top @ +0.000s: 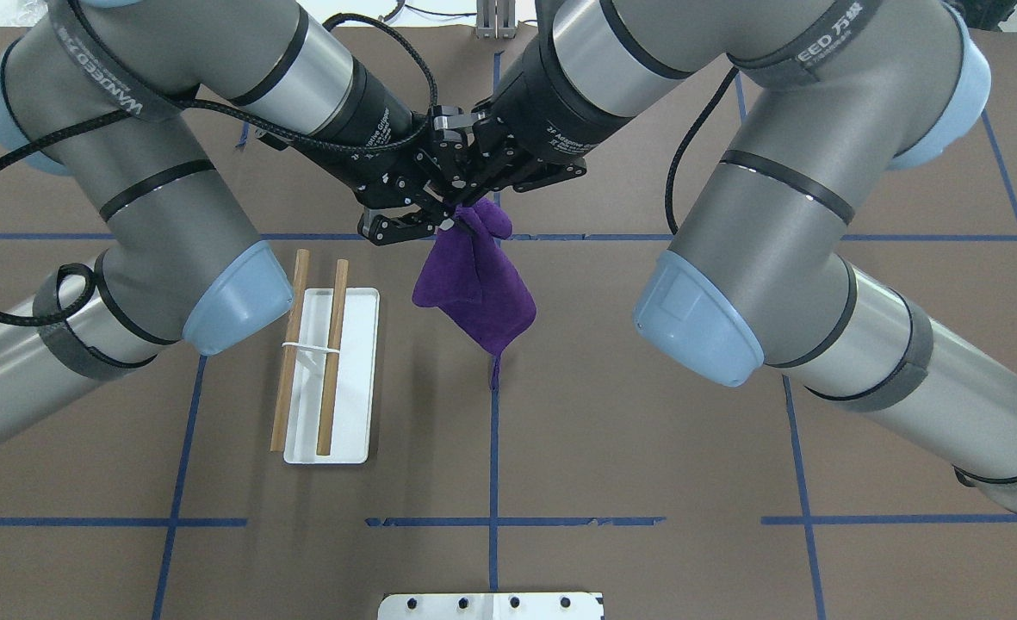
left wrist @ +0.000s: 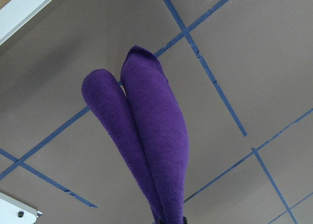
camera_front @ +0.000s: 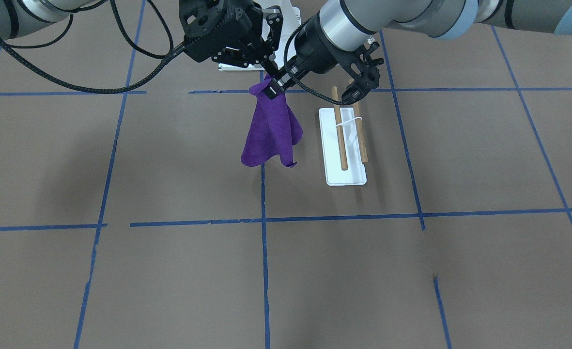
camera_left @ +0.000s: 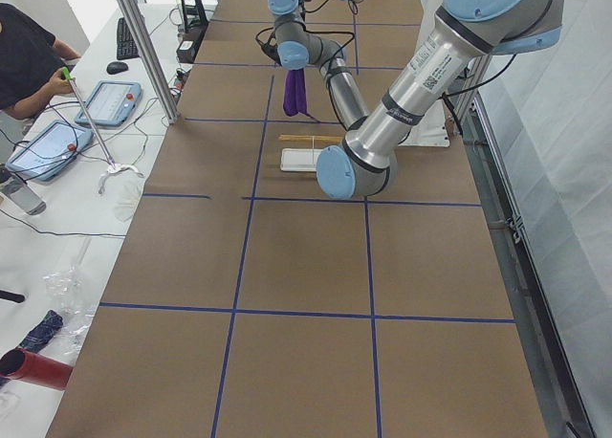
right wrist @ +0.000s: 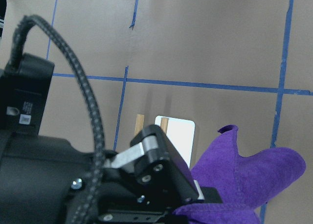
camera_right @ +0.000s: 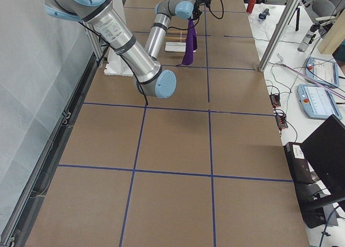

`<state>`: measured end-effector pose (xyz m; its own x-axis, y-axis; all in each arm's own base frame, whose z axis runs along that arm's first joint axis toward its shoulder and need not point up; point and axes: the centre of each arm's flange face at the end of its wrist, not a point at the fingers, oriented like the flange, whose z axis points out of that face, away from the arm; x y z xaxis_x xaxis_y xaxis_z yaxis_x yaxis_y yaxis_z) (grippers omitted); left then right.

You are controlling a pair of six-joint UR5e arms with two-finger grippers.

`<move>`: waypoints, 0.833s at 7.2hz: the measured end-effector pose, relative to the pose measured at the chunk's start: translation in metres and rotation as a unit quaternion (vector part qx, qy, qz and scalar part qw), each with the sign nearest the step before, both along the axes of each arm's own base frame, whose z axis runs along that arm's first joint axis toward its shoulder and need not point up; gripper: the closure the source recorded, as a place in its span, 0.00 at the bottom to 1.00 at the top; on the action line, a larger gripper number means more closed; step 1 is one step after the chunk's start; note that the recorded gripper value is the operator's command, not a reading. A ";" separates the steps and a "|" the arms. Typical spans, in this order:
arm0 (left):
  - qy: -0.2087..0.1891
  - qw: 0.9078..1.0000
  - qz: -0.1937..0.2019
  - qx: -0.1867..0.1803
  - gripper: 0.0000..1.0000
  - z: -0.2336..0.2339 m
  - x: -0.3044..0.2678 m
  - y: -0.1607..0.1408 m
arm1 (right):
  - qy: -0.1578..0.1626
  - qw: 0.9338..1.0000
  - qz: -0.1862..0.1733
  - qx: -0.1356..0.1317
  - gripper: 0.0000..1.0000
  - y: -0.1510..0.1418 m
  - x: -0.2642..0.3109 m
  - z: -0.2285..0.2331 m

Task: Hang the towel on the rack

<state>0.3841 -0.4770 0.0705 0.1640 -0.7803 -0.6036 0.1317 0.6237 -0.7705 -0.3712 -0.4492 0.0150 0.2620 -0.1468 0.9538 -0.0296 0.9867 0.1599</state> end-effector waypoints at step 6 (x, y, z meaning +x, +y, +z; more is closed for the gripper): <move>-0.001 0.999 0.006 0.036 1.00 0.017 -0.011 0.009 | -0.030 1.000 -0.006 -0.003 0.00 -0.006 0.092 0.065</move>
<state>0.3734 -0.4682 0.0875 0.1742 -0.7323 -0.6584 0.1251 0.6796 -0.7228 -0.2794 -0.4552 0.0798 0.2018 -0.1435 0.9689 -0.0277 0.9880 0.1521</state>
